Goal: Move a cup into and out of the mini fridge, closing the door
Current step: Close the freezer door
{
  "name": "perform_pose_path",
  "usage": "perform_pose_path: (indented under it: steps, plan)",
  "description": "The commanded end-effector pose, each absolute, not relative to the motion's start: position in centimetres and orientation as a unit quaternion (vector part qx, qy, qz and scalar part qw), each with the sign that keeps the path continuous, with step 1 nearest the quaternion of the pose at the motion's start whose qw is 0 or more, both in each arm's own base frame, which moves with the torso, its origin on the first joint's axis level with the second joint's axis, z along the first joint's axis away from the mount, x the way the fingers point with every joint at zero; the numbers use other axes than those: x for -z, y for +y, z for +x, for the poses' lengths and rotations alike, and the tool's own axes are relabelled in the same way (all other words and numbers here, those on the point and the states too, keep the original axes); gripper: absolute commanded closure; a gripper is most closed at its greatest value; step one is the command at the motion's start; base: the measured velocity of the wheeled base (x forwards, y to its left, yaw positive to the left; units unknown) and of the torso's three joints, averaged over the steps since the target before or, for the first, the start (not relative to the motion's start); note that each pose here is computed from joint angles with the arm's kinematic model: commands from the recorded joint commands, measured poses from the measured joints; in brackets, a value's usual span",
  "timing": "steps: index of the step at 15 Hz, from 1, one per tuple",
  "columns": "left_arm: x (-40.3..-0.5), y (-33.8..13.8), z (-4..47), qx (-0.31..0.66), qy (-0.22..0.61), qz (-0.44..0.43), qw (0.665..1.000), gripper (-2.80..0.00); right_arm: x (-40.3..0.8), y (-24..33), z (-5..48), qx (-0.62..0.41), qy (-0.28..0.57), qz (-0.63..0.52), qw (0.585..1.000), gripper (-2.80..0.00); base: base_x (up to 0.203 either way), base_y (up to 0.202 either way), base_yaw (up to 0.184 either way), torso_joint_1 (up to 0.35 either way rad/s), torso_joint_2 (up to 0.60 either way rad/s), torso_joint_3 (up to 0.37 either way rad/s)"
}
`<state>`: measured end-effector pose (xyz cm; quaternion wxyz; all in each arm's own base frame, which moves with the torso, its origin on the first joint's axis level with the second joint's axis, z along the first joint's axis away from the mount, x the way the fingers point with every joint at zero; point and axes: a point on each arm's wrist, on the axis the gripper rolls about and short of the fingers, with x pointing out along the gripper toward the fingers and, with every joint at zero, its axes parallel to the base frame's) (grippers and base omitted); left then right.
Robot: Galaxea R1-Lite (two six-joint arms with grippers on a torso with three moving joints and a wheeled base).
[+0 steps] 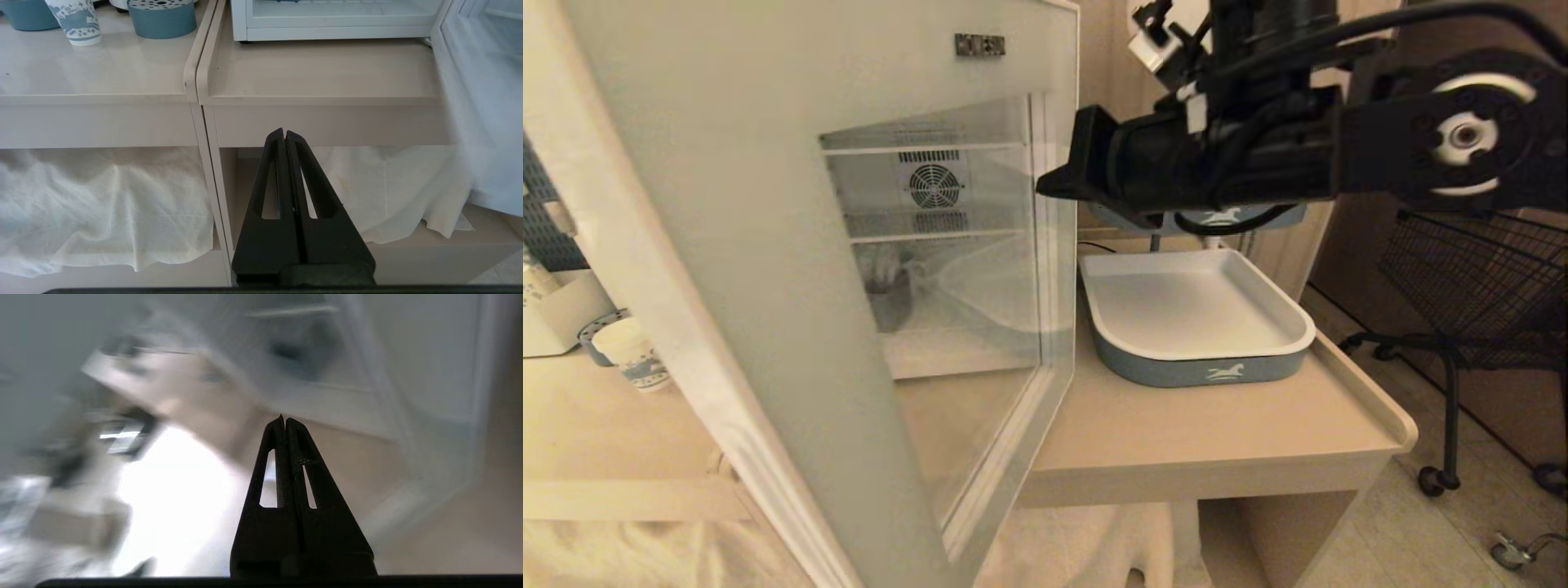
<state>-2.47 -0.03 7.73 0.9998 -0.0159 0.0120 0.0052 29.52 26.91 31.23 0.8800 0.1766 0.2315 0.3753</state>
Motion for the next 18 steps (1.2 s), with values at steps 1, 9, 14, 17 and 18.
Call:
perform_pose_path:
  steps: [1, 9, 14, 17, 18]
  plan:
    - [-7.7, 0.0, -2.5, -0.005, 0.013, -0.016, 1.0, 0.0, -27.9, 29.3, 30.8, -0.362, 0.253, 0.148, 0.885, 0.0, 0.0, 0.0, 0.0, 0.0, 0.0, 0.0]
    - [-7.7, 0.0, -2.5, -0.006, 0.013, -0.016, 1.0, 0.0, -23.5, 35.5, 28.7, -0.334, 0.223, 0.045, 0.915, 0.0, 0.0, 0.0, 0.0, 0.0, 0.0, 0.0]
    - [-7.7, 0.0, -2.5, -0.006, 0.013, -0.016, 1.0, 0.0, -25.7, 32.6, 26.6, -0.302, 0.234, 0.031, 0.924, 0.0, 0.0, 0.0, 0.0, 0.0, 0.0, 0.0]
    - [-7.7, 0.0, -2.5, -0.005, 0.013, -0.016, 1.0, 0.0, -29.0, 28.5, 23.5, -0.295, 0.217, 0.04, 0.93, 0.0, 0.0, 0.0, 0.0, 0.0, 0.0, 0.0]
    - [-7.7, 0.0, -2.5, -0.005, 0.013, -0.016, 1.0, 0.0, -30.3, 26.6, 22.2, -0.291, 0.205, 0.046, 0.933, 0.0, 0.0, 0.0, 0.0, 0.0, 0.0, 0.0]
